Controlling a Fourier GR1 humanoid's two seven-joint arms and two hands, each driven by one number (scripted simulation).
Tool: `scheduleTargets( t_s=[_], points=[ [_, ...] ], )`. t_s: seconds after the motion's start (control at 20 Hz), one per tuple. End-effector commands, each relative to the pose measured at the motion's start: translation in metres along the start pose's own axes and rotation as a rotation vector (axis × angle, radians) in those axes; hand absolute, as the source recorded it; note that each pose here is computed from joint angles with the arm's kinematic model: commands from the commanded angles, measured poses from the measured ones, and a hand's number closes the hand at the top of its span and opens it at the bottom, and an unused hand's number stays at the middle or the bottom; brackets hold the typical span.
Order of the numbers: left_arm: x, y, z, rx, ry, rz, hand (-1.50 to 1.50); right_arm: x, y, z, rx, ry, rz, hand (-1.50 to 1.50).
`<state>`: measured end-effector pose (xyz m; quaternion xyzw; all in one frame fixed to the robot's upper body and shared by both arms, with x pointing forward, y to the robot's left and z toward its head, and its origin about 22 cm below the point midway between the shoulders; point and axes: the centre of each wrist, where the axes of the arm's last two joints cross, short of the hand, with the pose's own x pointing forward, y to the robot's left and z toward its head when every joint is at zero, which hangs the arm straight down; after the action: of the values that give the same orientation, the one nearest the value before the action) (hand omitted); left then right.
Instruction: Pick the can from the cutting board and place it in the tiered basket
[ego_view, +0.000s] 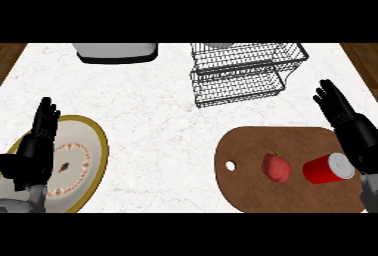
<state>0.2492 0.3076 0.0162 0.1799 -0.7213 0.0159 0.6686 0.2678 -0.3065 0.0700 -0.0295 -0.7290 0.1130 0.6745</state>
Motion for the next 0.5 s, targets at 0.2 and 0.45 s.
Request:
scheduleTargets(
  t_s=[0.2,0.45],
  points=[
    [-0.004,-0.027,0.013,-0.226,0.16,0.113,0.0,0.018,-0.038,0.049,-0.309,-0.368,0.087,1.5],
    [-0.002,-0.046,0.023,-0.311,0.234,0.198,0.0,-0.037,-0.052,0.088,-0.989,-0.212,0.046,-1.5]
  ],
)
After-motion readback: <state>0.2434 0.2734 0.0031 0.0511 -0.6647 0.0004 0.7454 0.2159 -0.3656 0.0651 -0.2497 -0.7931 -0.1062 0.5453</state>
